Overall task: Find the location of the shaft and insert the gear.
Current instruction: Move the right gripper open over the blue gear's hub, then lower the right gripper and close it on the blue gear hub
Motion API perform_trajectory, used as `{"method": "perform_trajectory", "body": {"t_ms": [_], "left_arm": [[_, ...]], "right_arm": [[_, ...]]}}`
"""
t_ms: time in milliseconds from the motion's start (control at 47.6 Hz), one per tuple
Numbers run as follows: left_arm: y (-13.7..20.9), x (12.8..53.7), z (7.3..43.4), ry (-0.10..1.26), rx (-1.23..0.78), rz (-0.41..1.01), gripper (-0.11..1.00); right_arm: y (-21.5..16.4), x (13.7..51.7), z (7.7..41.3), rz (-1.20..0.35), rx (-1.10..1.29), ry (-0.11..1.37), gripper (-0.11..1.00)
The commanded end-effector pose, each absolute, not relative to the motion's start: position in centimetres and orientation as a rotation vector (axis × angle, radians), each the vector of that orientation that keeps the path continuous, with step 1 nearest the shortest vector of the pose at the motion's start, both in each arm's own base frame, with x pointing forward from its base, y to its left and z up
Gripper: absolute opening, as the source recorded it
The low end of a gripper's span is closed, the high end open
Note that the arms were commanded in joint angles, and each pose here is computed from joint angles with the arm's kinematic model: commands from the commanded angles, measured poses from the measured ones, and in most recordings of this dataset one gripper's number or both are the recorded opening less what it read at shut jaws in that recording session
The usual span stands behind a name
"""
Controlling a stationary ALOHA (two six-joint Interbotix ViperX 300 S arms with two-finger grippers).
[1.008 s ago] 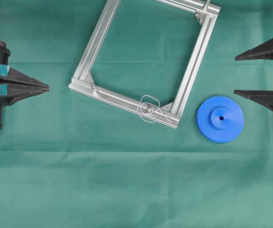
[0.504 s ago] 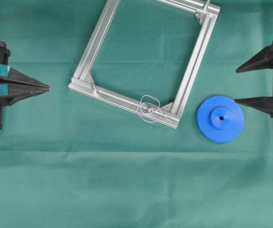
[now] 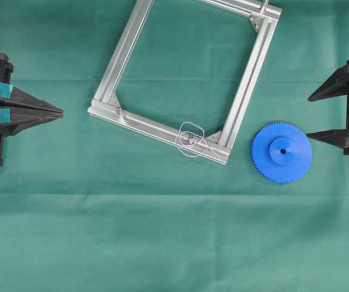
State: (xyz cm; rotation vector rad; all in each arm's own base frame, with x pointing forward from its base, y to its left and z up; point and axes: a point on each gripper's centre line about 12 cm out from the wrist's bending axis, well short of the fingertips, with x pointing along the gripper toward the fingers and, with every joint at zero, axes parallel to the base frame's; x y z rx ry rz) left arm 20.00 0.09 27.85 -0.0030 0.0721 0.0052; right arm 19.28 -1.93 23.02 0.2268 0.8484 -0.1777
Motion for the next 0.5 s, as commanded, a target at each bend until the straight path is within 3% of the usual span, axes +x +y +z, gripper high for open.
{"method": "perform_trajectory", "body": {"t_ms": [0,483], "left_arm": [[0.1,20.3,28.9,0.051,-0.006,0.006,0.01],[0.1,20.2,28.7,0.063,-0.005,0.005,0.01]], "right_arm": [[-1.8,19.9,23.5,-0.167,0.224,0.842,0.91],[-0.9,21.6,19.9,-0.139,0.202,1.018,0.91]]}}
